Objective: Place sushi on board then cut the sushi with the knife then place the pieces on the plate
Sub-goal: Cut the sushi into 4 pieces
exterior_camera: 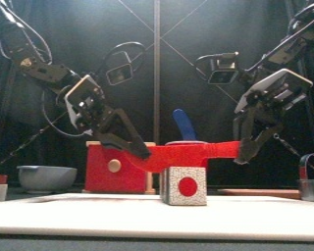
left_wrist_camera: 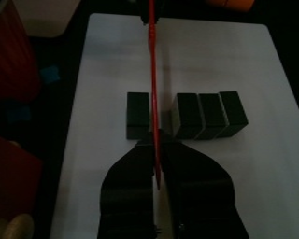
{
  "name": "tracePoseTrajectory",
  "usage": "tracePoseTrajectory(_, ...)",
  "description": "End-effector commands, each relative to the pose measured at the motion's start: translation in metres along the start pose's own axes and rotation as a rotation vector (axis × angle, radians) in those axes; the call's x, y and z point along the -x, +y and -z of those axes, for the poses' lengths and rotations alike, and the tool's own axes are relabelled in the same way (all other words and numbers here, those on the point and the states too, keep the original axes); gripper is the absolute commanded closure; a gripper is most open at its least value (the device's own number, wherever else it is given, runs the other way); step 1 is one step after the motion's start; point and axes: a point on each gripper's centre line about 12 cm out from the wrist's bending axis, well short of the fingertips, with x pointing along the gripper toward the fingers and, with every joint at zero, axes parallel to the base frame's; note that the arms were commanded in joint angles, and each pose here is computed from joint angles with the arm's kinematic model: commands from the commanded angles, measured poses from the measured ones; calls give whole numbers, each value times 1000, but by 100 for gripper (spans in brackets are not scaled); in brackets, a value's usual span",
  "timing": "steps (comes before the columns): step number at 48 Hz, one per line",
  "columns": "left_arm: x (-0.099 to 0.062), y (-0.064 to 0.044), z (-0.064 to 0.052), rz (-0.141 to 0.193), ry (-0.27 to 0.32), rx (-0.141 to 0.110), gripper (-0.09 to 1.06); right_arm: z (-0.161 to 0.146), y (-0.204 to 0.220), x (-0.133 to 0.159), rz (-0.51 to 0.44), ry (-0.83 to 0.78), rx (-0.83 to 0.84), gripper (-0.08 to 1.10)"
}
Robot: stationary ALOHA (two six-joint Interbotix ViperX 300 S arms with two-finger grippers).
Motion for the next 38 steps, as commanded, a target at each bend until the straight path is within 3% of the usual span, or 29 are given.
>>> tracePoseTrajectory(1, 10, -1, -4, 5, -14, 0, 59, -4, 5, 12, -12, -24, 6, 68)
tracePoseTrajectory(9, 14, -25, -4, 62, -17, -35, 59, -4, 24, 18, -62, -23, 26, 68)
tracePoseTrajectory(18, 12, -40, -3, 95, -15, -56, 59, 1, 40, 14, -105, 2, 23, 68)
tracePoseTrajectory(33, 1, -38, 3, 86, 11, -60, 59, 7, 42, 8, -111, 31, 16, 68)
tracePoseTrajectory(38, -3, -41, 4, 93, 16, -64, 59, 9, 43, 7, -116, 37, 8, 68)
